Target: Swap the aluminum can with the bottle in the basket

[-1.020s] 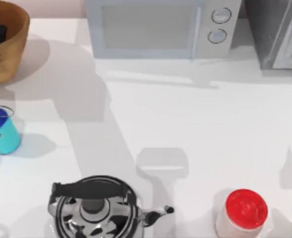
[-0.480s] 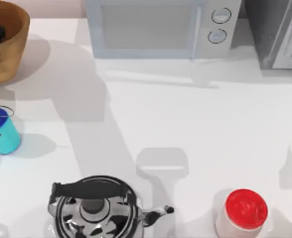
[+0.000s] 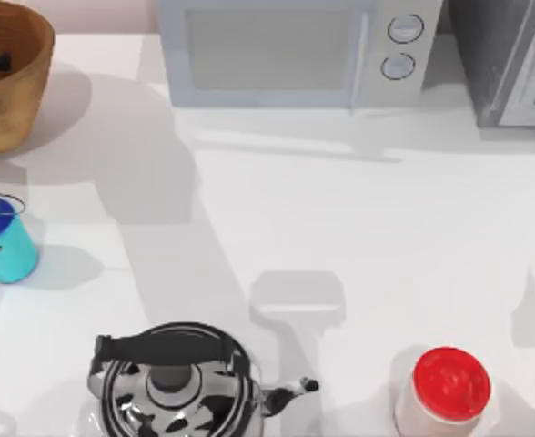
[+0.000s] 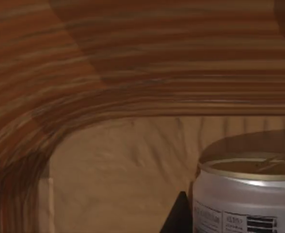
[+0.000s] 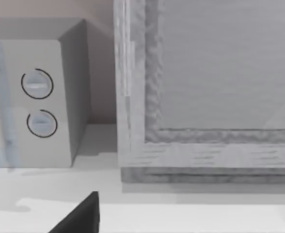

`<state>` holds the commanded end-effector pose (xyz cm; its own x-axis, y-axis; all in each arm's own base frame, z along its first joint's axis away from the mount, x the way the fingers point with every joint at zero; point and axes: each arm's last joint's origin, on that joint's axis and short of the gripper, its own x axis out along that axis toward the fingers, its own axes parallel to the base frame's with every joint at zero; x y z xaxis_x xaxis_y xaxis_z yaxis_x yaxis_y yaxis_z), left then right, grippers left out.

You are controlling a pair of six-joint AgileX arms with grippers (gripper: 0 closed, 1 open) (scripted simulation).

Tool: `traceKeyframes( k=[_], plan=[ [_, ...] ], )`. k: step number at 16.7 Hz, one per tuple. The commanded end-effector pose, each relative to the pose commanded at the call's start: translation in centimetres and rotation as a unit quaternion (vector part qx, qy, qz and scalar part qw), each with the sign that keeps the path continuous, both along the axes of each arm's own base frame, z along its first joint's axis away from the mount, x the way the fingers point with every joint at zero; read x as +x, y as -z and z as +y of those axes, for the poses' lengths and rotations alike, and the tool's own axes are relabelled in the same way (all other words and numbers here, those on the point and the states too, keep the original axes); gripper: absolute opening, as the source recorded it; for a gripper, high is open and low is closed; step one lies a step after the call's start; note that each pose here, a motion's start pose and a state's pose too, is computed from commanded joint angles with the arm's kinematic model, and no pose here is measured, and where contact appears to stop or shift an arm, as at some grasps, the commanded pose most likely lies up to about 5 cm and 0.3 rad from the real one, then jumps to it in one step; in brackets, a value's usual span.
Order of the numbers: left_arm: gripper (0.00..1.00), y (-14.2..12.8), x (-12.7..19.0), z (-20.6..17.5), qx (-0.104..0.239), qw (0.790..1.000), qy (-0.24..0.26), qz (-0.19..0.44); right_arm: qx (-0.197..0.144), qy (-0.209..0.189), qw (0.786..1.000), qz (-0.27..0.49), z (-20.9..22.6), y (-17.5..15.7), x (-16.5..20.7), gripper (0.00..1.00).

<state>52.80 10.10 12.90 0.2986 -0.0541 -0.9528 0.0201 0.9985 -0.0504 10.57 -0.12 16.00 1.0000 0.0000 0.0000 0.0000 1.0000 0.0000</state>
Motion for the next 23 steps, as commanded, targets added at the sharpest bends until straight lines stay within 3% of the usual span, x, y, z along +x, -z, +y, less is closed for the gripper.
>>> traceKeyframes(
  k=[8, 9, 13, 18, 23],
  plan=[
    [0.00, 0.0, 0.0, 0.0, 0.000, 1.000, 0.000, 0.000, 0.000, 0.000, 1.000, 0.000, 0.0, 0.0, 0.0, 1.00],
    [0.00, -1.8, 0.0, 0.2, 0.006, 1.000, 0.000, -0.019, 0.000, 0.000, 1.000, 0.000, 0.0, 0.0, 0.0, 1.00],
    [0.00, -3.3, -0.6, 0.2, 0.013, 0.999, -0.010, -0.035, 0.000, 0.000, 1.000, 0.000, 0.0, 0.0, 0.0, 1.00],
    [0.00, -10.2, -4.4, -1.3, 0.036, 0.992, -0.033, -0.114, 0.000, 0.000, 1.000, 0.000, 0.0, 0.0, 0.0, 1.00],
    [0.00, -19.0, -15.0, -4.8, 0.053, 0.965, -0.045, -0.252, 0.000, 0.000, 1.000, 0.000, 0.0, 0.0, 0.0, 1.00]
  ],
)
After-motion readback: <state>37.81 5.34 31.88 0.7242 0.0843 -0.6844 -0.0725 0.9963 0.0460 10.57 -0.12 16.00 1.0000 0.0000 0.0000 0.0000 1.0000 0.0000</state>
